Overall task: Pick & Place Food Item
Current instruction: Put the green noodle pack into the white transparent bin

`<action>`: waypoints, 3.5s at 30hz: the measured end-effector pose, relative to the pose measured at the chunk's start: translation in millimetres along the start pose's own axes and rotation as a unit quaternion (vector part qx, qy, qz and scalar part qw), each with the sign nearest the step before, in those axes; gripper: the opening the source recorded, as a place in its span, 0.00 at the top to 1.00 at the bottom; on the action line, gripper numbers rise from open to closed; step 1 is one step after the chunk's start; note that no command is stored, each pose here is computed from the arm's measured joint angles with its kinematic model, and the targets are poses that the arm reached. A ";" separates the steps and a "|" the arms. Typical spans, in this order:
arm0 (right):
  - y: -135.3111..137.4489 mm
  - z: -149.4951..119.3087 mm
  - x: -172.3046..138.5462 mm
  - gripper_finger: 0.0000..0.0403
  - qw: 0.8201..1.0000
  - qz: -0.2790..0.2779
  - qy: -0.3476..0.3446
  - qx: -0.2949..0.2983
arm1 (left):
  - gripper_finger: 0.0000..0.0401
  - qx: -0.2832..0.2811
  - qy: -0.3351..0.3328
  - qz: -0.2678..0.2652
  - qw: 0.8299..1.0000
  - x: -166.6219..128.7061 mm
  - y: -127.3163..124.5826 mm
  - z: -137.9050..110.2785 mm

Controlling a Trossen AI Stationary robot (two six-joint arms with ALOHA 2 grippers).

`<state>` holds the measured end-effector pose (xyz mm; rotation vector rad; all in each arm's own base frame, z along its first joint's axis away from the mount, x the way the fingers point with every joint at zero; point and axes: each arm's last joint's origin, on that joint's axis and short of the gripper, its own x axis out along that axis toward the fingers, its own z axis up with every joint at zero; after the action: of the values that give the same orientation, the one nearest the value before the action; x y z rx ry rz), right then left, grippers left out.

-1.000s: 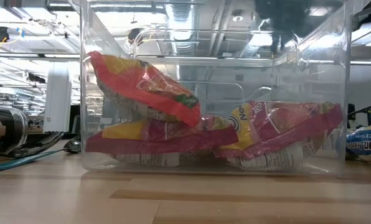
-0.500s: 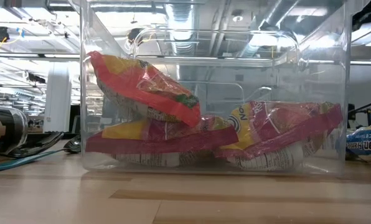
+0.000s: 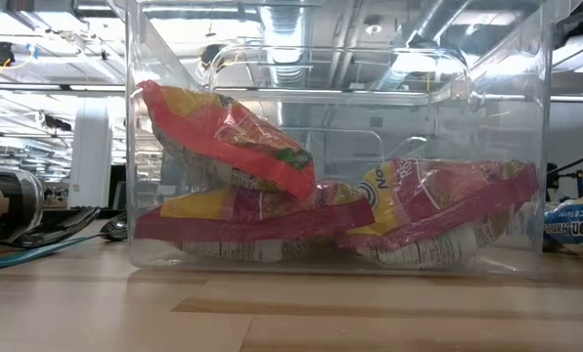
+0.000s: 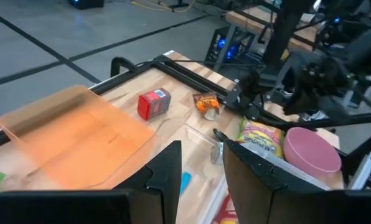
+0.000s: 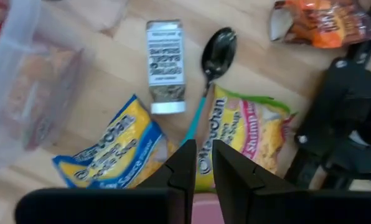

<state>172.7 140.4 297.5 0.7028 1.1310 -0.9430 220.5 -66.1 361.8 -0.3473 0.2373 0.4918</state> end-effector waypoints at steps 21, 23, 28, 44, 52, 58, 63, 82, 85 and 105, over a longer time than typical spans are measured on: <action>-48.9 -37.8 42.1 0.88 0.989 0.057 0.116 0.079 | 0.72 -0.015 -0.012 0.008 1.000 10.6 -1.7 1.6; -54.5 -36.3 50.7 0.88 0.988 0.048 0.123 0.084 | 0.72 -0.021 -0.016 0.005 1.000 10.7 -2.4 2.6; -67.7 -30.4 67.4 0.88 0.991 0.008 0.103 0.088 | 0.72 -0.029 -0.024 0.001 0.999 10.5 -3.4 4.4; -67.7 -24.2 105.4 0.65 0.988 0.007 0.117 0.096 | 0.72 -0.034 -0.028 -0.002 0.999 10.4 -4.1 5.5; -69.2 -25.8 121.5 0.46 0.988 0.013 0.120 0.097 | 0.72 -0.034 -0.028 -0.003 0.999 10.4 -4.1 5.6; -68.7 -26.2 126.1 0.48 0.987 0.025 0.124 0.103 | 0.72 -0.034 -0.028 -0.003 0.999 10.4 -4.2 5.6; -69.6 -26.1 126.4 0.57 0.987 0.020 0.122 0.101 | 0.72 -0.034 -0.028 -0.003 0.999 10.4 -4.2 5.6; -67.5 -25.5 126.8 0.98 0.990 0.040 0.098 0.092 | 0.72 -0.034 -0.028 -0.003 0.999 10.3 -4.1 5.6; -65.9 -24.8 123.2 0.99 0.990 0.040 0.097 0.089 | 0.72 -0.034 -0.028 -0.003 0.999 10.3 -4.1 5.7; -46.9 3.8 36.9 1.00 0.986 0.133 0.006 0.102 | 0.72 -0.034 -0.028 -0.003 0.999 10.3 -4.1 5.7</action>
<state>137.4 106.5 263.2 1.0012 0.9296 -0.8332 232.2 -63.0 365.0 -0.4004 0.1660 0.5041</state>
